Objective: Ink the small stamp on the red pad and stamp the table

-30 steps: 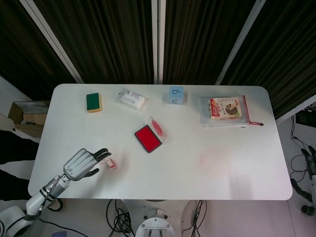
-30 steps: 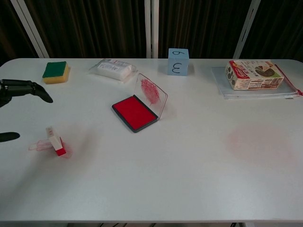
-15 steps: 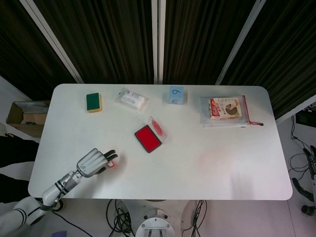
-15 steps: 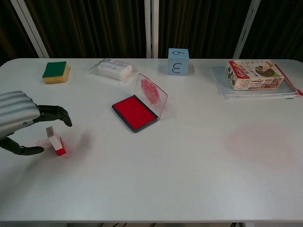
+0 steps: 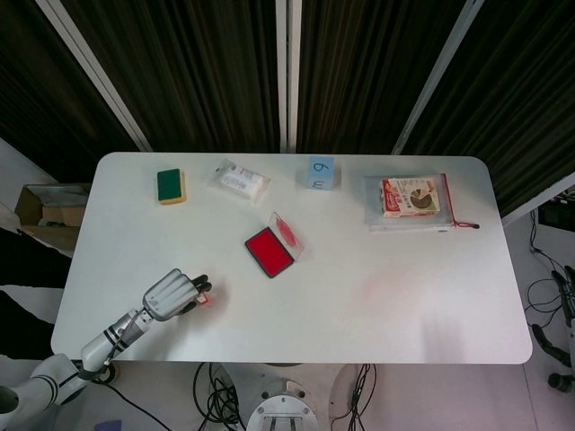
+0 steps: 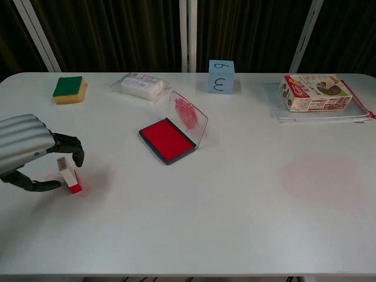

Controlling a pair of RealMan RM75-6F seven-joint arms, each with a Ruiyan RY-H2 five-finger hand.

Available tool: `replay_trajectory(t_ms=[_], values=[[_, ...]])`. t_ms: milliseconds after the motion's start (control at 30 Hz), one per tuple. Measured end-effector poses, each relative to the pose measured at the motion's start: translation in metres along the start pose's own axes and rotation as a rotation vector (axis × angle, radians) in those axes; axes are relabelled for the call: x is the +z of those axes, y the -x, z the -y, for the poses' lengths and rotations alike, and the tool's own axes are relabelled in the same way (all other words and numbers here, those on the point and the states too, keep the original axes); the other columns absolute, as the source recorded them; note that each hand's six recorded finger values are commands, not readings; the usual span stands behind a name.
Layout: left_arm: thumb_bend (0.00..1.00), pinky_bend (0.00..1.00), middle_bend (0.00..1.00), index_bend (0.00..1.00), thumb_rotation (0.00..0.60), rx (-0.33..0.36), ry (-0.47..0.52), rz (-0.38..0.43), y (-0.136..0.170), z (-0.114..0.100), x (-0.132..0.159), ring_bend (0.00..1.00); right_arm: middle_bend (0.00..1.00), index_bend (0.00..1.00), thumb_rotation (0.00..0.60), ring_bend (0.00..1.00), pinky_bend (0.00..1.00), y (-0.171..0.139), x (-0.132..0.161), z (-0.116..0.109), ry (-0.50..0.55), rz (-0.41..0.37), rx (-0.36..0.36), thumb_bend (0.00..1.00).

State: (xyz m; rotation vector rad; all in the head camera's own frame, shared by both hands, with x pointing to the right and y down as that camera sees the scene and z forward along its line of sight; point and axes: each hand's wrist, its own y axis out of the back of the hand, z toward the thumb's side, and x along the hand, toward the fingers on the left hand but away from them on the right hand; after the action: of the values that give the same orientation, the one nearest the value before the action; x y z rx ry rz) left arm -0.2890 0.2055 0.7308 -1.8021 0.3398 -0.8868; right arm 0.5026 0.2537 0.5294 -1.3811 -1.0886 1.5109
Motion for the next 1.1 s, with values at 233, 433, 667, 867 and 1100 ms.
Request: replay_trajectory(t_ms=[233,433,667,867,1100], values=[[0.31,1.00,0.47,0.48,0.600,0.004,0.021,-0.005,-0.0023,0.0050,-0.0017,0.93,0.00,0.00,0.600,0.00,0.00,-0.0002,0.0007,0.0005,-0.002,-0.002,0.003,0.18],[0.31,1.00,0.49,0.50,0.600,-0.004,0.031,-0.004,-0.0048,0.0079,-0.0030,0.93,0.00,0.00,0.600,0.00,0.00,-0.0005,-0.0008,0.0008,-0.003,0.004,0.005,0.18],[0.31,1.00,0.50,0.51,0.600,-0.013,0.032,-0.010,-0.0066,0.0098,-0.0051,0.93,0.00,0.00,0.600,0.00,0.00,-0.0003,-0.0010,0.0012,-0.004,0.004,0.006,0.18],[0.31,1.00,0.52,0.52,0.600,-0.011,0.035,-0.016,-0.0069,0.0092,-0.0060,0.93,0.00,0.00,0.600,0.00,0.00,-0.0004,-0.0017,0.0015,-0.004,0.007,0.009,0.18],[0.34,1.00,0.55,0.56,0.600,-0.013,0.048,-0.019,-0.0074,0.0096,-0.0060,0.93,0.00,0.00,0.600,0.00,0.00,-0.0006,-0.0018,0.0021,-0.003,0.009,0.009,0.18]])
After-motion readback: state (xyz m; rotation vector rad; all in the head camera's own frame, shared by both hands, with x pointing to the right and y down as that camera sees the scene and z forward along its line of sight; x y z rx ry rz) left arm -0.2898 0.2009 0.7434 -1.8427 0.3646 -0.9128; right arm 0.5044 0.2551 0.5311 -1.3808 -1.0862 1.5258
